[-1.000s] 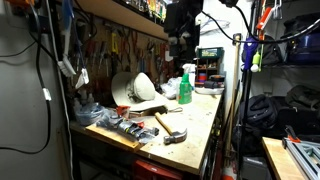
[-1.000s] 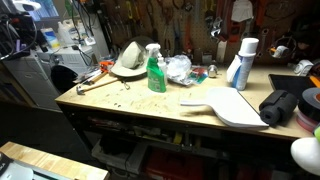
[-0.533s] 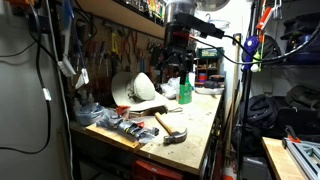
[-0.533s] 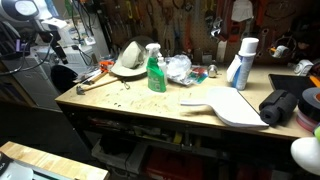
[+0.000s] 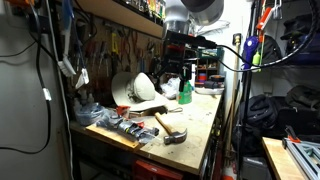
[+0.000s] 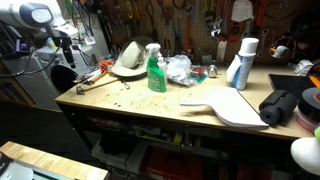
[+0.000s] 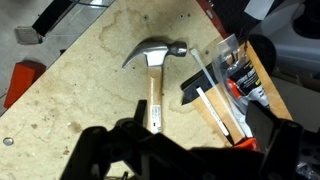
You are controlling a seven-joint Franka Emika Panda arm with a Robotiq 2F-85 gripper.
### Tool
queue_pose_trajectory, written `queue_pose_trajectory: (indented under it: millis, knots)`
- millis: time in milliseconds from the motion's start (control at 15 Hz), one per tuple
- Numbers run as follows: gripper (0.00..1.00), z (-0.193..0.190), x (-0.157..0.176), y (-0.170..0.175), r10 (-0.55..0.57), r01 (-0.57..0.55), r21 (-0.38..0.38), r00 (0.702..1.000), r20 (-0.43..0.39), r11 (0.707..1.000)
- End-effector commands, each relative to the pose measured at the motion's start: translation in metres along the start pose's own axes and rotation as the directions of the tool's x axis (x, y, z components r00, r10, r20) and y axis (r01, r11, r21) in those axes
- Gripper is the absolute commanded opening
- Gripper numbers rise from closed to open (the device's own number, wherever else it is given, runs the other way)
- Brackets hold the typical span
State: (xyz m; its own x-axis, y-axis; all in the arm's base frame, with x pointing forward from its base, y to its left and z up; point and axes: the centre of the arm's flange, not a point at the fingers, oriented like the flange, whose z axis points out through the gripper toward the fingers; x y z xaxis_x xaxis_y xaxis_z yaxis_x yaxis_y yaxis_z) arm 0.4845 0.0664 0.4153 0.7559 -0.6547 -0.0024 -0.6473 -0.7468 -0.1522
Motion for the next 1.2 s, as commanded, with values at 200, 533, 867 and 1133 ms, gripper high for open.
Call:
queue_pose_trajectory:
  millis: [200,533,867,1133]
  knots:
    - [1.00,0.002,0.008,-0.003,0.026,-0.026,0.004,1.000,-0.003,1.000]
    - [1.00,0.023,0.063,-0.003,0.149,-0.149,0.002,0.987,0.062,0.989]
    - [1.00,0.042,0.114,-0.007,0.290,-0.290,-0.013,0.952,0.096,0.957]
    - [1.00,0.055,0.144,-0.021,0.389,-0.388,-0.035,0.914,0.119,0.921]
